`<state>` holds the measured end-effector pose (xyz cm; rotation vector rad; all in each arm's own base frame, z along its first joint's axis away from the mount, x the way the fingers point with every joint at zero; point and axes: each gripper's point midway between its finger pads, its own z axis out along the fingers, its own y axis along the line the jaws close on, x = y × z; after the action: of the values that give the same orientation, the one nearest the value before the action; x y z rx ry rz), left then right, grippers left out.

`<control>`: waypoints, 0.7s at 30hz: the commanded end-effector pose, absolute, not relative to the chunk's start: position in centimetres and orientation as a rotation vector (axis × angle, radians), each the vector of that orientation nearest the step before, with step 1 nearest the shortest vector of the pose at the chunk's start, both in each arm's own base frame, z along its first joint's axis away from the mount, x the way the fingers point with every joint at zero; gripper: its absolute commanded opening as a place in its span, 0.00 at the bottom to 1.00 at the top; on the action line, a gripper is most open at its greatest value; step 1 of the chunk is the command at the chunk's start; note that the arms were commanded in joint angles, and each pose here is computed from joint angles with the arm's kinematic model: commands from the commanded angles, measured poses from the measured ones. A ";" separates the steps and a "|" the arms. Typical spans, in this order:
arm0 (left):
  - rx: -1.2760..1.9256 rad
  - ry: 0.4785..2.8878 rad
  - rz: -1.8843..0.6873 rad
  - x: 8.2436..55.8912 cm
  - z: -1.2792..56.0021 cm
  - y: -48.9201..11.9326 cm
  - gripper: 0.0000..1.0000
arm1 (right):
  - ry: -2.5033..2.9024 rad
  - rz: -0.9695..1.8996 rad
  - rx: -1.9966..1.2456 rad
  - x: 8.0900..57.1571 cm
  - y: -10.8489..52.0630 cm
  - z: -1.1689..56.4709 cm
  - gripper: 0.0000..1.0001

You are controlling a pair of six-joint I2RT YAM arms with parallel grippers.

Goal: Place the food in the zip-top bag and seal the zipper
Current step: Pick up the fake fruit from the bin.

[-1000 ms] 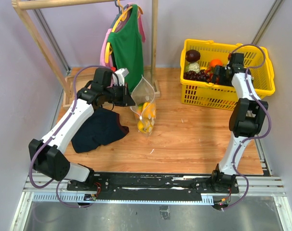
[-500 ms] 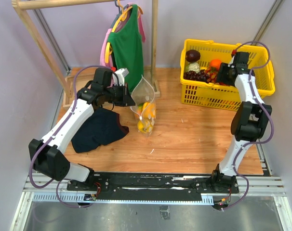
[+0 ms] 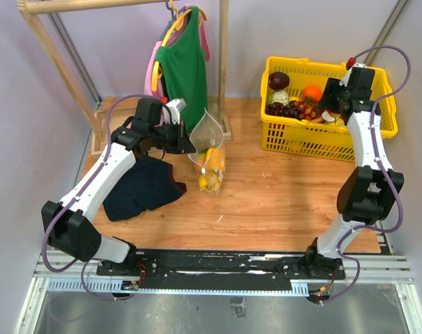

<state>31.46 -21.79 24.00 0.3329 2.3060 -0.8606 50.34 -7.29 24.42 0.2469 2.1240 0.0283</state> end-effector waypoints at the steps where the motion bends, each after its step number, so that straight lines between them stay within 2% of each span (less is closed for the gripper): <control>1: 0.350 2.282 -0.889 31.7 24.2 -22.0 0.00 | 2.013 0.071 0.195 49.3 -5.4 29.1 0.42; 9: 0.357 2.275 -0.903 31.5 24.4 -22.2 0.00 | 1.889 0.178 0.061 46.4 2.0 34.1 0.42; 21: 0.359 2.267 -0.915 31.5 24.6 -22.3 0.00 | 1.747 0.514 -0.010 40.3 15.9 36.2 0.43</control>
<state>31.42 -22.14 24.25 0.3480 2.2909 -0.8871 41.62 12.53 33.82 -0.0484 1.8542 0.3924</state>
